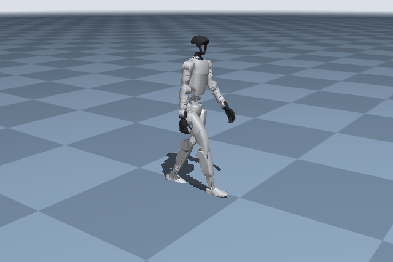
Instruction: Walk run
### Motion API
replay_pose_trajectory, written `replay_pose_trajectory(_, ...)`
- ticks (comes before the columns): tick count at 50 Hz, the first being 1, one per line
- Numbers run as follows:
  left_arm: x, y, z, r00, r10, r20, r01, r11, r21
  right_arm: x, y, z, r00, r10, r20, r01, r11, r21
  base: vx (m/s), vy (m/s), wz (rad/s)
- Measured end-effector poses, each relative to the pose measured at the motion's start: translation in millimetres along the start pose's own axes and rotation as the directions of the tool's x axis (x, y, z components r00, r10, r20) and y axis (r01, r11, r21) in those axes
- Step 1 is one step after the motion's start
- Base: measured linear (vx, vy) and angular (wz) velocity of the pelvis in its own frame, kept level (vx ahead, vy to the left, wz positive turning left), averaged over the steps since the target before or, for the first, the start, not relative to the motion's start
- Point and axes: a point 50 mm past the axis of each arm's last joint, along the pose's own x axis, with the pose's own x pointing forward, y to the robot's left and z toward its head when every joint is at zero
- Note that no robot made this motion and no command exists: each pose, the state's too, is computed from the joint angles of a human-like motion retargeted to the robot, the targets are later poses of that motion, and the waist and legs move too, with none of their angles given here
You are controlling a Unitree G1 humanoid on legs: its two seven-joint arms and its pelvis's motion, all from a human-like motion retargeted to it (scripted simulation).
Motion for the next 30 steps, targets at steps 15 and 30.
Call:
replay_pose_trajectory(15,-71,-79,-146,0.855,-0.188,-0.483,0.201,0.979,-0.025,3,6,68,0.984,0.007,0.175,0.003,0.998,-0.060,0.77,-0.17,0.19)
replay_pose_trajectory(30,-108,-110,-182,0.745,-0.304,-0.593,0.246,0.953,-0.179,-11,20,154,0.894,0.018,0.448,0.016,0.997,-0.074,0.58,-0.06,-0.25)
